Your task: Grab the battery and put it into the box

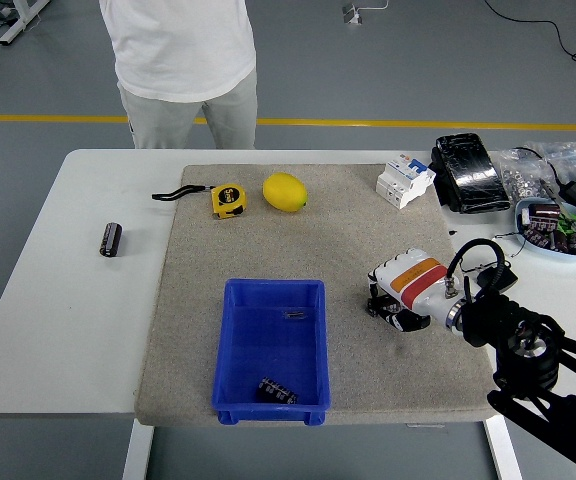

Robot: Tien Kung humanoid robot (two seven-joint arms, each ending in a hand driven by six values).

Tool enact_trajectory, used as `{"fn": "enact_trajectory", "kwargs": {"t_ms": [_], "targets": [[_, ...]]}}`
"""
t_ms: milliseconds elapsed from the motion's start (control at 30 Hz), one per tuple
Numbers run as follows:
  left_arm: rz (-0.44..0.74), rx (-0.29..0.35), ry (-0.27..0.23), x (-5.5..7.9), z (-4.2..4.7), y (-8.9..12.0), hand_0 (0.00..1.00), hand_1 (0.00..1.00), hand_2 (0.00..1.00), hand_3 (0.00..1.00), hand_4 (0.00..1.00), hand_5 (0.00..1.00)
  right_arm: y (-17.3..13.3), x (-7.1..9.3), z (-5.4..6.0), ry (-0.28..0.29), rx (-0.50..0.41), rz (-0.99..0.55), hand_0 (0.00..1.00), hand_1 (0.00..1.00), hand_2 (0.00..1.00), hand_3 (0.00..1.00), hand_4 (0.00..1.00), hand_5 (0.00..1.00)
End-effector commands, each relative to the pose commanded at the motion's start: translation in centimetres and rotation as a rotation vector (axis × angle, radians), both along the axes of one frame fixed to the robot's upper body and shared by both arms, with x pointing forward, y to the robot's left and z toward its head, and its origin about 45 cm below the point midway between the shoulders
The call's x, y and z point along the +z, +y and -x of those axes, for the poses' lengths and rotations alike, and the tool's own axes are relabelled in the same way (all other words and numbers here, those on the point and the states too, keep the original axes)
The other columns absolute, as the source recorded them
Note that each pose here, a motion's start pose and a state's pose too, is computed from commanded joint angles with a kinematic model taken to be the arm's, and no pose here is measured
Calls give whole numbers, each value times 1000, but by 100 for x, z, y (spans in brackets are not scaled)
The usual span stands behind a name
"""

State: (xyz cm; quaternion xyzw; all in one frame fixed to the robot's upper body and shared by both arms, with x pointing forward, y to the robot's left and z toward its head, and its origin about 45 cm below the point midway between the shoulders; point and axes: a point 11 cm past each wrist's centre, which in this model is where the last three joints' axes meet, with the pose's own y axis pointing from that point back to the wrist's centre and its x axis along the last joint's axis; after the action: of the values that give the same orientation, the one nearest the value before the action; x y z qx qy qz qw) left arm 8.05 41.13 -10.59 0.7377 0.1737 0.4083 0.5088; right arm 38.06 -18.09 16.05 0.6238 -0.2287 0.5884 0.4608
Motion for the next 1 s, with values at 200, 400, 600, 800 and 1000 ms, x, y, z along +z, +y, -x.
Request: {"fn": "enact_trajectory", "kwargs": {"t_ms": [200,400,600,800,1000], "targets": [[0,-2,1,2,-3,6,701,690,729,626,647,653,-1,11,-6,9,3,5,487,586,641,621,837,118],[-1,-2,3,2,2,9,701,689,728,627,647,653,4,50,-19,5,3,-2,491,587,629,627,836,119],[1,-1,4,1,6,6,701,689,728,626,648,654,-32,13,-28,9,0,6,475,571,613,614,833,119],[2,-3,4,0,0,0,701,688,729,626,647,653,-51,3,-41,-5,-2,-1,443,548,587,587,818,112],[3,-4,6,-2,7,-2,701,689,728,626,647,653,-82,-13,-56,-13,-9,-4,403,487,525,515,759,79]]}}
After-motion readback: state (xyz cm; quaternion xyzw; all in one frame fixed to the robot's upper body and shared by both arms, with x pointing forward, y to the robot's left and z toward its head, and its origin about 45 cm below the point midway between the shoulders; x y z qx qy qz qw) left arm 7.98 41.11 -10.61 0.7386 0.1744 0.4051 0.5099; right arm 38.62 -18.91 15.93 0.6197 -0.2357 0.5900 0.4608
